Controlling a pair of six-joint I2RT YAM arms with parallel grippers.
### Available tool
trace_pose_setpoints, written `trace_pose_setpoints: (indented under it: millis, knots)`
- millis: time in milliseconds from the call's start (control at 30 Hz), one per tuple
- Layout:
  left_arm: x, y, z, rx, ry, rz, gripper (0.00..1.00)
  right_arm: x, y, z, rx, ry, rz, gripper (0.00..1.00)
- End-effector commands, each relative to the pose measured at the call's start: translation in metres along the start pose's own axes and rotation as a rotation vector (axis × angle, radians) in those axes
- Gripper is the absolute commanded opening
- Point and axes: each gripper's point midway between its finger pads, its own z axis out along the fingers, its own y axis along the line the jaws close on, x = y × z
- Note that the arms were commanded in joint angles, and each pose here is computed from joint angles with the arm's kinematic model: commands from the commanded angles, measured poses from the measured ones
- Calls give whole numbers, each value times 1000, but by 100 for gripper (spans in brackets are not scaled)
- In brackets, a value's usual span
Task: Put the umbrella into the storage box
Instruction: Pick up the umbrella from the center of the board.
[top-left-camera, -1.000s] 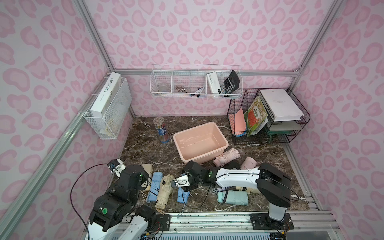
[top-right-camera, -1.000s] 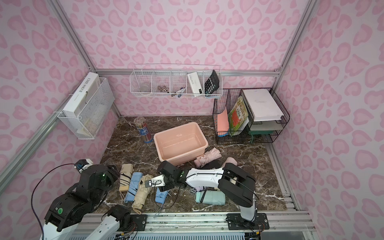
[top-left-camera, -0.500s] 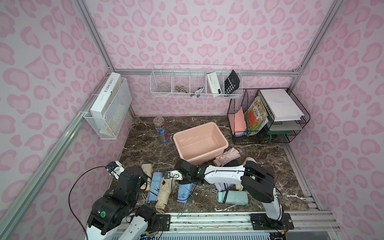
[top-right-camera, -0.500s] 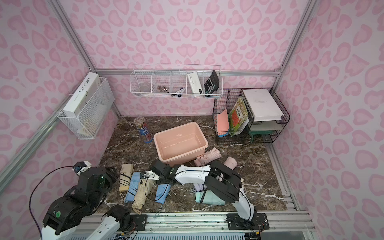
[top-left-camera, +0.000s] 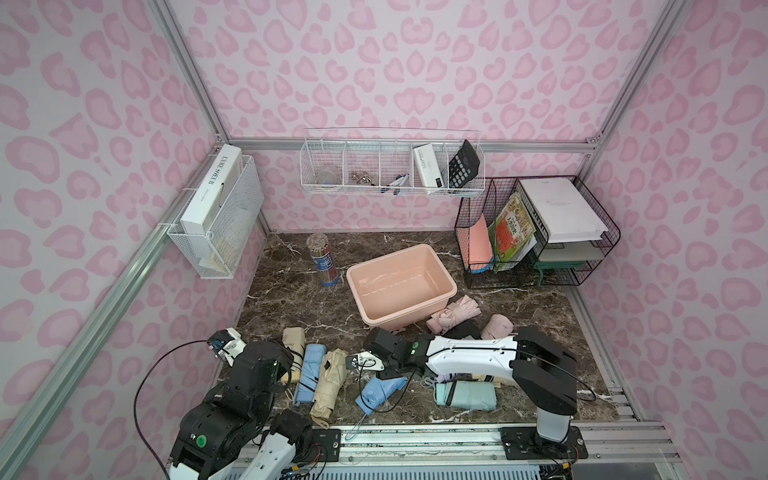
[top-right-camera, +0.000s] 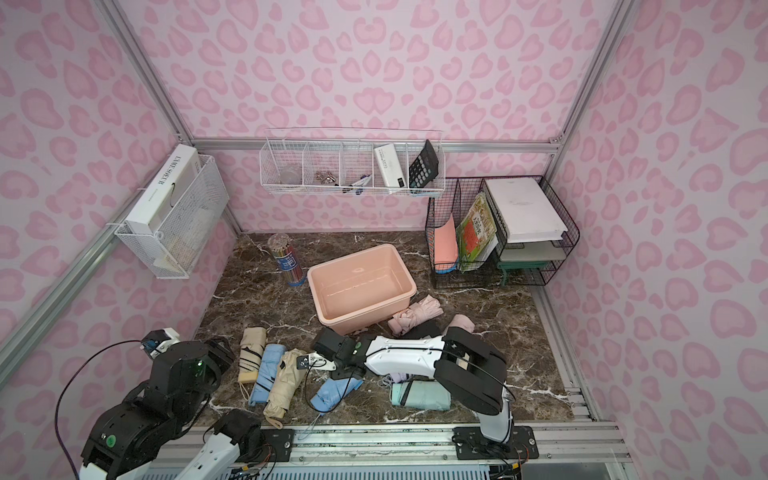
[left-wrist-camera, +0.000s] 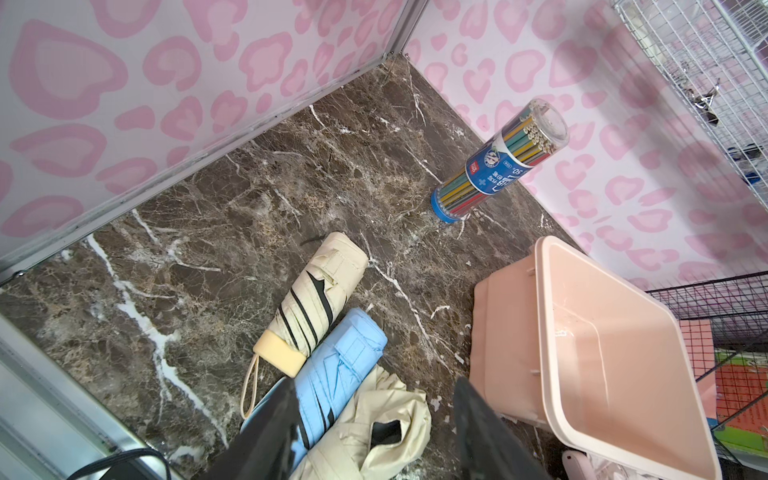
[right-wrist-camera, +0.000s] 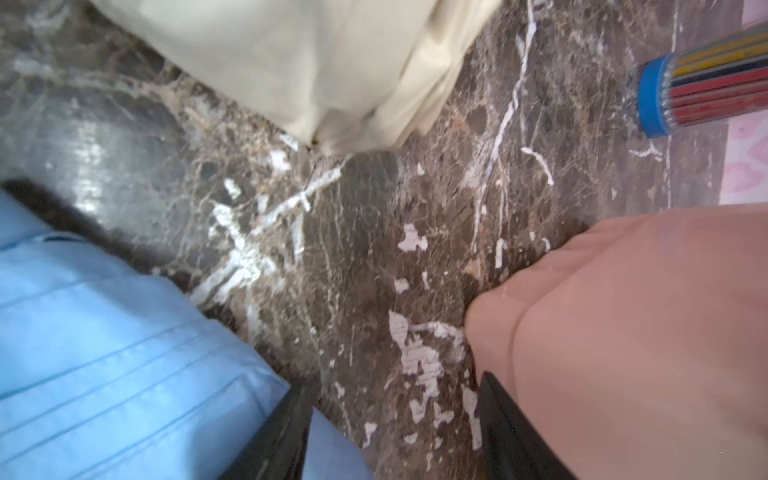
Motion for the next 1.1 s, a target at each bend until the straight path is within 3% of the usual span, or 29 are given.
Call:
trace_pose_setpoints:
  millis: [0,333,733,1067]
  knots:
    - [4,-5,3,14,18,16,60,2,12,-13,-90,-9,10,59]
    - [13,-22,15,40,67,61,61,-16,40,-47,-269,-171,-86,71]
    - [18,-29,18,66,90,78,61,-16,62,-53,-360,-212,-188,89]
    - [18,-30,17,75,94,87,62,-12,73,-47,-421,-192,-277,91]
